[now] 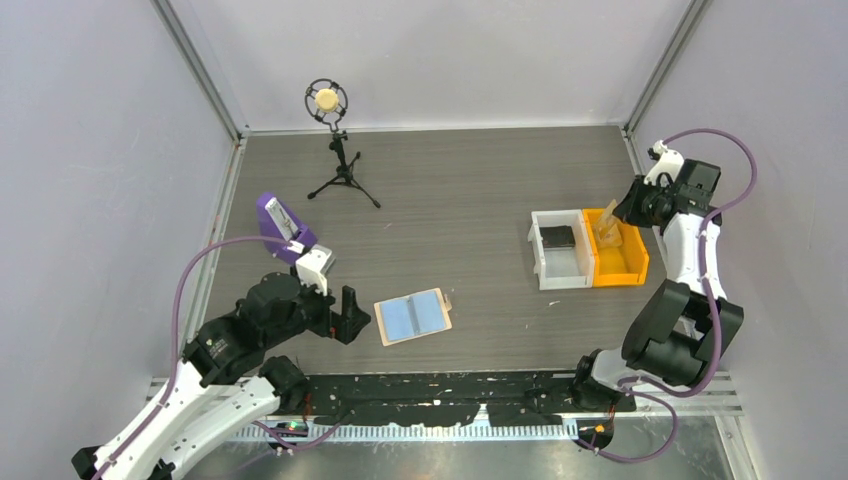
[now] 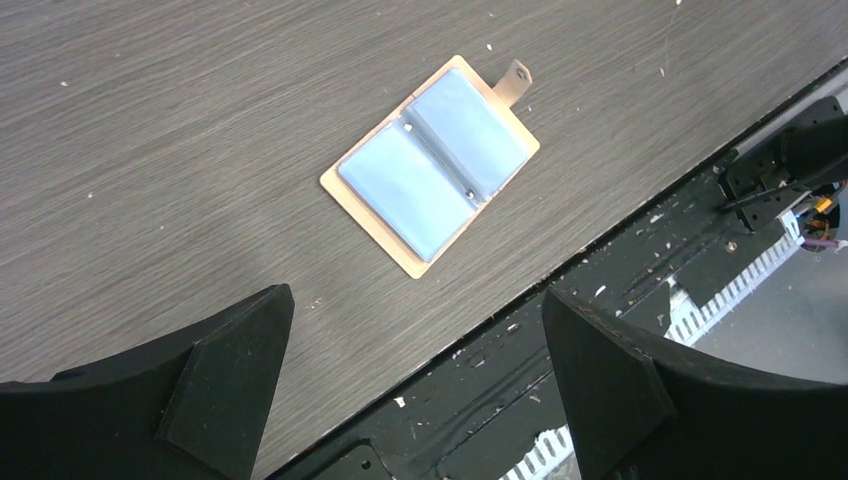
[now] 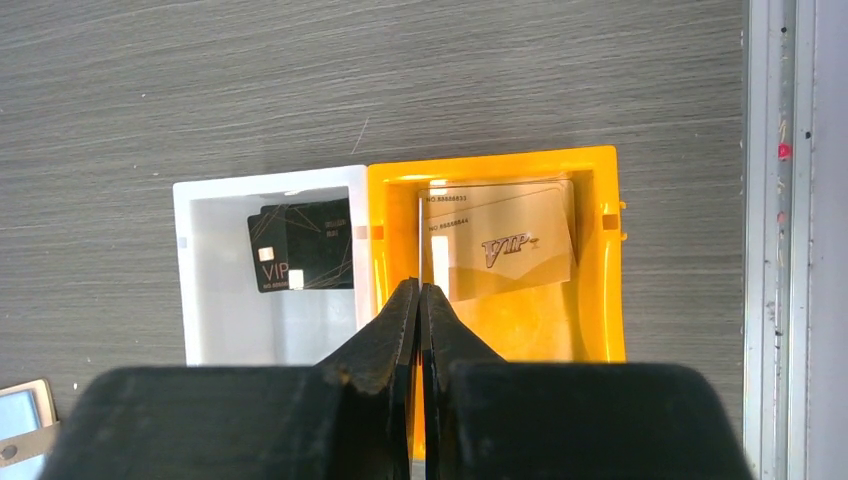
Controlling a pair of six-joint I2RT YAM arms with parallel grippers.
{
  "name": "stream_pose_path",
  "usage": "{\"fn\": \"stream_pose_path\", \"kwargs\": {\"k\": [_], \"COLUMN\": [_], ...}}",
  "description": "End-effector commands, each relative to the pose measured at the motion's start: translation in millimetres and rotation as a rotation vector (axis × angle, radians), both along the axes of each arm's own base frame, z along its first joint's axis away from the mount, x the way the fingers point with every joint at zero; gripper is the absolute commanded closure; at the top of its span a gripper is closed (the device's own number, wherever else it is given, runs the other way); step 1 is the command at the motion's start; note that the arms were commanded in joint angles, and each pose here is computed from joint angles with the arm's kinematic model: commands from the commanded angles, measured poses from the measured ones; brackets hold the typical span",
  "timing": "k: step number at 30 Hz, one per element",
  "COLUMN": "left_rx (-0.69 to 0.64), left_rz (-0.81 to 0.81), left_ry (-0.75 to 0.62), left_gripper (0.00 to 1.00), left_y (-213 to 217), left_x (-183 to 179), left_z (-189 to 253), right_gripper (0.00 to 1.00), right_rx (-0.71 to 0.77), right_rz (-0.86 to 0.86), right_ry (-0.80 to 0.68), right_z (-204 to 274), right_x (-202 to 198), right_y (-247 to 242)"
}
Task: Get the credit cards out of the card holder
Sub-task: Place the credit card in the storage box.
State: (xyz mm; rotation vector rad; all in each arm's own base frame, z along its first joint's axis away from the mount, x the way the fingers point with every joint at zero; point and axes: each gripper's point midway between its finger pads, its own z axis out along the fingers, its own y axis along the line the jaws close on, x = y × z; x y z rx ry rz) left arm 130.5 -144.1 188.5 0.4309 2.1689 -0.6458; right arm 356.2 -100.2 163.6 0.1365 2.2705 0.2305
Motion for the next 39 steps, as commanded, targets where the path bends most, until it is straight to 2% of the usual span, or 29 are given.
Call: {"fn": "stream_pose_path", "kwargs": {"k": [1, 12, 21, 26, 31, 39], "left_rx": [-0.011, -0.016, -0.026, -0.029, -0.021, -0.022], "left_rz": [0.046, 0.097, 0.092, 0.092, 0.095, 0.113], "left_ry": [-0.059, -0.104, -0.103, -0.105, -0.103, -0.085], "left_gripper": [0.0, 0.0, 0.0, 0.0, 0.0, 0.0], "left_y": [7, 19, 17, 16, 16, 16], "left_x": [7, 9, 9, 10, 11, 12], "left_z": [17, 24, 25, 26, 24, 22], "right_gripper": [0.94, 0.95, 0.93, 0.84, 0.71, 0.64], "right_rx": [-0.003, 0.027, 0.057, 0.049, 0.038, 0.034], "right_rz": [0.004, -0.057, -0.049, -0.076, -0.11, -0.214], "right_ry": [-0.041, -0.1, -0.057, -0.045, -0.014, -0.009], "right_z": [4, -24, -44, -48, -50, -36], "right_x": [16, 21, 25, 26, 26, 30], "right_y": [-8, -8, -8, -14, -21, -35]}}
